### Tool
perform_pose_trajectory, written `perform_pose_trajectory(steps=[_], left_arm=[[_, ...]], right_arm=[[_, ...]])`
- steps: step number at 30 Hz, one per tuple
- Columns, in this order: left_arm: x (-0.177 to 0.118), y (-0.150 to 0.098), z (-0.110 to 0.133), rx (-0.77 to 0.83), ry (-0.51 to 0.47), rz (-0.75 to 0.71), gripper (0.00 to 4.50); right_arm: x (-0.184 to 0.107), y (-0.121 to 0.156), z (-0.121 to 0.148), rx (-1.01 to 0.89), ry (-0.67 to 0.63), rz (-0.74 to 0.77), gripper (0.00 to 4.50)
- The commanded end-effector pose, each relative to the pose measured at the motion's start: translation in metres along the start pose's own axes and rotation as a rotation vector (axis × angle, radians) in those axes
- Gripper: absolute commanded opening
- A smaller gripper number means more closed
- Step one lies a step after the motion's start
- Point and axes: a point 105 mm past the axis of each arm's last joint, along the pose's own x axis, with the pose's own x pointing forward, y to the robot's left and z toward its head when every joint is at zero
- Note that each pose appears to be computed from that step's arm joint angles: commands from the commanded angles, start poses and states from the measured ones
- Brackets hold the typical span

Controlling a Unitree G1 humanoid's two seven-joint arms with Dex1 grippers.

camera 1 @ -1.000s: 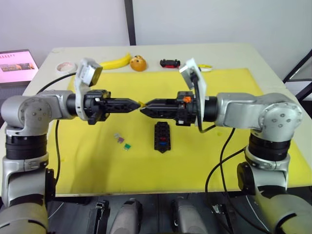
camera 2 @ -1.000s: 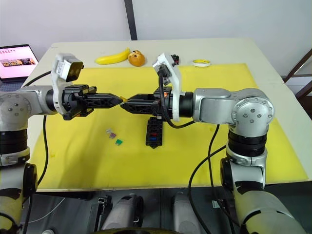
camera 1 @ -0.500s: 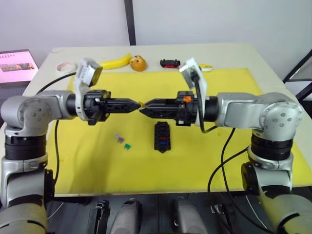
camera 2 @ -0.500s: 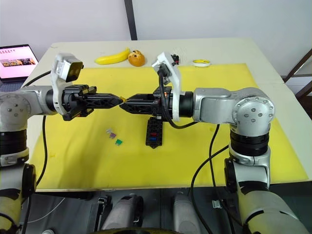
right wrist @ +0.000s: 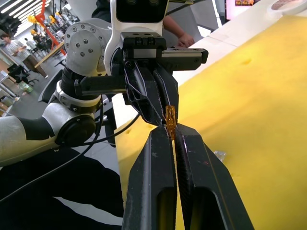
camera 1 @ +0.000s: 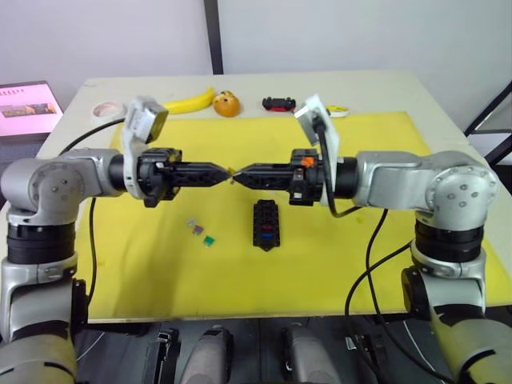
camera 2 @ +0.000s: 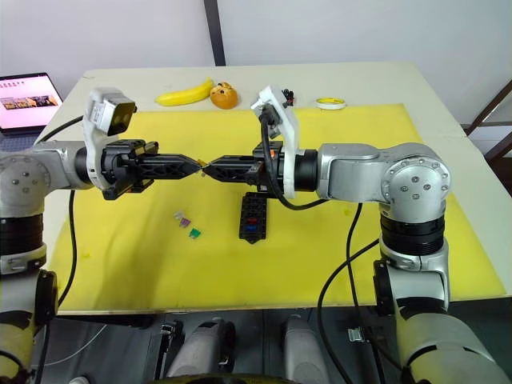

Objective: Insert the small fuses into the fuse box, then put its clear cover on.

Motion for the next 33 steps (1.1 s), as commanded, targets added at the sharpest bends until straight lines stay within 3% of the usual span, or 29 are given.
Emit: perform_pose_trajectory(steps=[1, 4, 10, 15, 21, 33], left_arm=[[-0.004, -0.002, -0.001, 0.053, 0.039, 0.023, 0.33], [-0.011, -0.003, -0.004, 0.075, 0.090, 0.045, 1.34], [-0.034, 0.005, -0.031, 0.205, 0.322, 0.132, 4.42], [-0.036, 0.007, -0.053, 0.295, 0.444, 0.139, 4.47], [-0.025, 0.008, -0.063, 0.335, 0.424, 0.151, 4.47], [-0.017, 0.012, -0.069, 0.387, 0.434, 0.160, 4.47]], right_arm=[[-0.003, 0.008, 0.006, -0.079, 0.005, 0.006, 0.02], [-0.007, 0.003, 0.002, -0.150, 0.067, -0.030, 0.00], [-0.020, -0.022, -0.019, -0.528, 0.284, -0.106, 0.00], [-0.023, -0.042, -0.034, -0.653, 0.375, -0.067, 0.00], [-0.023, -0.062, -0.057, -0.687, 0.448, -0.046, 0.00], [-0.021, -0.075, -0.071, -0.683, 0.495, -0.035, 0.00]])
